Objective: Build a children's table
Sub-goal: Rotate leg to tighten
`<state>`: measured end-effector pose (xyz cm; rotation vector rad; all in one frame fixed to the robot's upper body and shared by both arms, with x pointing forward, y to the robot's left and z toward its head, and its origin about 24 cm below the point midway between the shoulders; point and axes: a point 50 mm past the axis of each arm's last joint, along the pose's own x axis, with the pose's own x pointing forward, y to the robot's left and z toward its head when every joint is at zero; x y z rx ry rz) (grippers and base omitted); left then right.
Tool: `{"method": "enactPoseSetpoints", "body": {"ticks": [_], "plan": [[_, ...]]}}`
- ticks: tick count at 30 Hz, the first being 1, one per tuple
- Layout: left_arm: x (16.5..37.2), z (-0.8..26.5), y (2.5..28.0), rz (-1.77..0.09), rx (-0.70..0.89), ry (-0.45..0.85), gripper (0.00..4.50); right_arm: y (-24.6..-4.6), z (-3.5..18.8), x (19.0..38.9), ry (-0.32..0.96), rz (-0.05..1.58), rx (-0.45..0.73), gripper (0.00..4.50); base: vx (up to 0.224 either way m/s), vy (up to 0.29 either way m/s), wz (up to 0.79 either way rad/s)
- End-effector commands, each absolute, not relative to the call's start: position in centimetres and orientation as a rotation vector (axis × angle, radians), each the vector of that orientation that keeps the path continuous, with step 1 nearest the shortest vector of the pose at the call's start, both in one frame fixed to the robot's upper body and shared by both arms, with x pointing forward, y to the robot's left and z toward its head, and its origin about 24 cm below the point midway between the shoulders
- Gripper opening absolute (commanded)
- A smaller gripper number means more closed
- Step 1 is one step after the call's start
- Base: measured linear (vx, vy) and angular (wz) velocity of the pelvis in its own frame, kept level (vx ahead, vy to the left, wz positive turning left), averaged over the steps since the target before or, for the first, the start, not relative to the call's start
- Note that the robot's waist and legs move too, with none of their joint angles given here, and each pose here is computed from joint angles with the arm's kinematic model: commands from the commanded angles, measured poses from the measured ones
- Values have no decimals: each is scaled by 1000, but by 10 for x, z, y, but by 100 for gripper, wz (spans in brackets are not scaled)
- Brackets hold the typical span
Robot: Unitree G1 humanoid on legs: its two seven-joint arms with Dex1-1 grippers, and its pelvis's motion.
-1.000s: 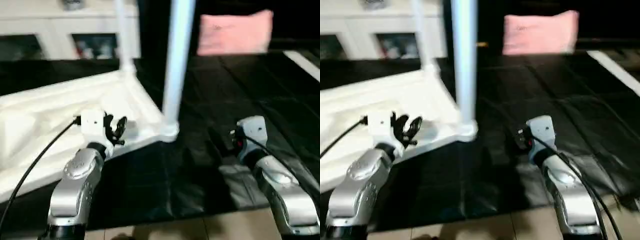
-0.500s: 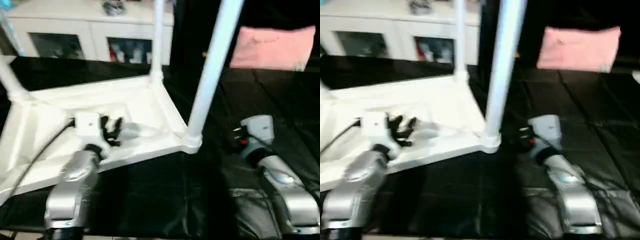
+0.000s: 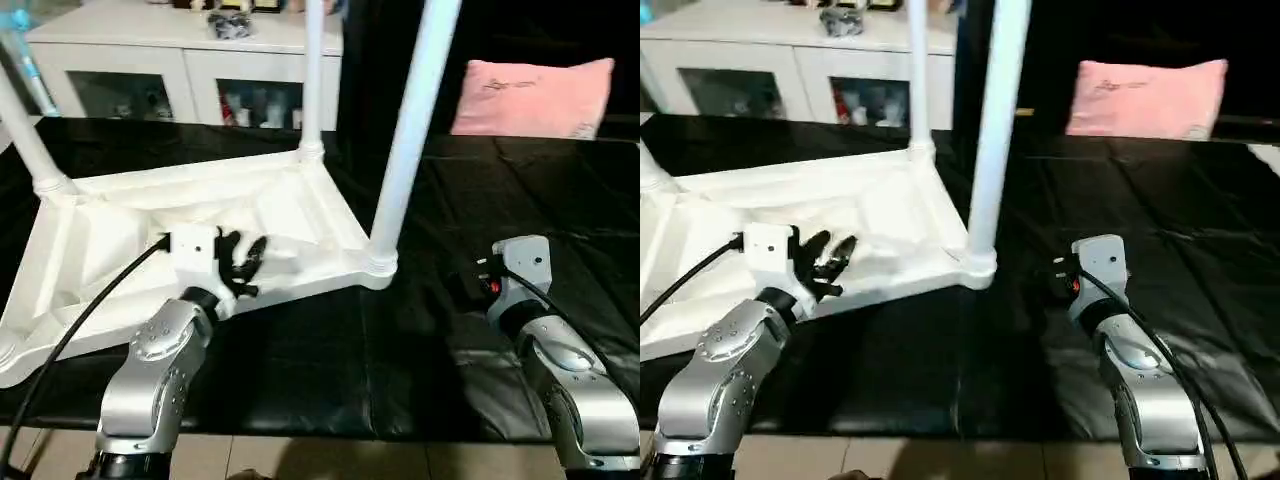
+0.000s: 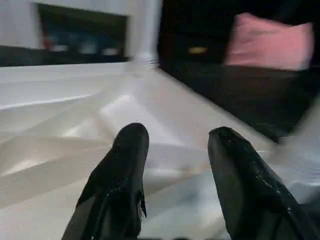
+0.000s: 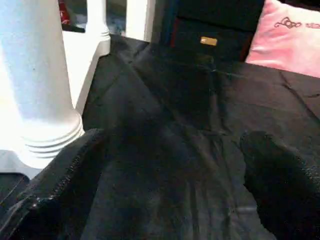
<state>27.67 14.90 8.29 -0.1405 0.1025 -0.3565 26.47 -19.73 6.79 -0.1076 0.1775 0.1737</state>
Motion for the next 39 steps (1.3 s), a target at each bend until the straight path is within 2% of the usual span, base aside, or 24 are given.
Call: {"method": "enactPoseSetpoints", "body": {"ticks": [1,6,10,13,17,23,29,30,32,35,39], "plan": [[280,90,142,-436,-145,90,256,-198,70,266,181,164,-113,450,0,0,0],[294,91,131,-656,-27,168,293,-203,70,267,188,162,-141,450,0,0,0],[293,87,122,-854,64,270,337,-205,72,267,183,170,-167,450,0,0,0],[301,85,119,-971,160,367,337,-208,74,268,184,183,-169,450,34,-1,-8],[313,89,118,-1019,196,460,337,-209,74,266,225,225,-126,450,14,-2,-2],[324,87,119,-1044,293,544,337,-217,75,262,277,297,-170,450,0,0,0],[332,84,117,-1044,300,614,337,-225,83,254,335,379,-172,450,0,0,0],[332,84,117,-1044,301,614,337,-224,83,254,336,381,-169,450,0,0,0],[339,85,117,-1041,322,618,337,-219,92,247,354,492,-126,450,0,0,0],[344,86,115,-1044,340,614,337,-214,100,246,342,551,-137,450,0,0,0],[352,88,108,-1066,364,615,337,-207,109,247,314,576,-149,450,0,0,0]]}}
